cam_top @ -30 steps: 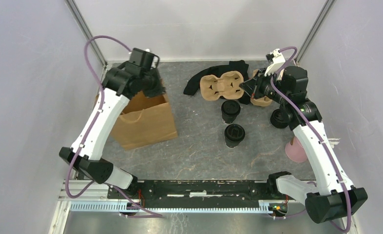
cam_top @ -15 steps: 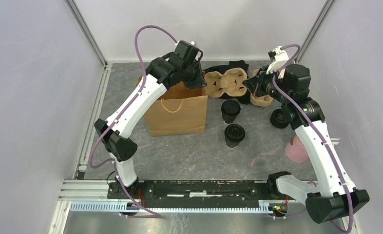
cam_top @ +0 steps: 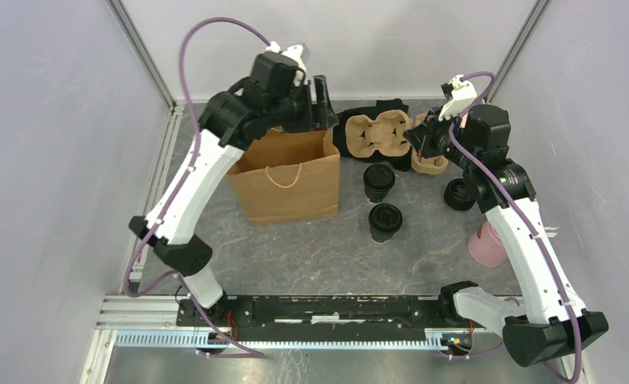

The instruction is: Pack the takeout coffee

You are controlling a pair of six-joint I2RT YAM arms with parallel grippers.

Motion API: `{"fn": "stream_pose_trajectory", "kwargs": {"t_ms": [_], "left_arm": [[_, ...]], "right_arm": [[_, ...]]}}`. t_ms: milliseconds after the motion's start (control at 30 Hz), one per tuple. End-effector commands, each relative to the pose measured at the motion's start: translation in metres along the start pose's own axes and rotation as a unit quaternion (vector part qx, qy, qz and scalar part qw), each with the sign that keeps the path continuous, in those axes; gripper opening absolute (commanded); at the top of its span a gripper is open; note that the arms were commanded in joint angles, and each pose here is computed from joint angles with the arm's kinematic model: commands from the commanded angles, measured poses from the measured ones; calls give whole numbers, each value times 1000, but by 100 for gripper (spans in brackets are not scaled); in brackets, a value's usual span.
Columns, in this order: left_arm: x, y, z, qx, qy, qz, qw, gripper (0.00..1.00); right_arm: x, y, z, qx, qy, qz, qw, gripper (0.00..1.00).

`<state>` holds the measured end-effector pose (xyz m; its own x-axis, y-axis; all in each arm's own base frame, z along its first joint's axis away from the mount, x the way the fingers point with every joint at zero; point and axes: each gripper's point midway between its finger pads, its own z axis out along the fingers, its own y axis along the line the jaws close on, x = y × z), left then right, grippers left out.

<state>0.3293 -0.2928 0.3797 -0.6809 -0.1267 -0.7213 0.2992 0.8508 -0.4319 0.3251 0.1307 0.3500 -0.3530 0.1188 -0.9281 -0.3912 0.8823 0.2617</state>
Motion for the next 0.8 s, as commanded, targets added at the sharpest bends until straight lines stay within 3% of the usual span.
{"fn": "stream_pose_trajectory", "kwargs": {"t_ms": [0,100,233,300,433,600,767], "left_arm": [[-24,51,-70,-86,-54,51,994,77],[-17,104,-94,-182,-48,37,982,78],[-5,177,-132,-334,-51,-12,941,79],[4,195,-145,-373,-53,-23,926,80],[18,206,-141,-379,-54,-42,923,80],[41,214,-110,-372,-11,-59,926,80],[41,217,-85,-360,-8,-59,931,68]], "right_arm": [[-21,6,-1,-5,-28,-17,999,0],[-18,6,2,-6,-23,-15,1000,0],[-18,9,5,-14,-21,-14,1000,0],[-18,10,6,-17,-21,-12,1000,0],[-16,12,7,-24,-17,-8,1000,0],[-19,16,5,-30,-21,-5,999,0],[-24,17,-1,-30,-29,-9,999,0]]}}
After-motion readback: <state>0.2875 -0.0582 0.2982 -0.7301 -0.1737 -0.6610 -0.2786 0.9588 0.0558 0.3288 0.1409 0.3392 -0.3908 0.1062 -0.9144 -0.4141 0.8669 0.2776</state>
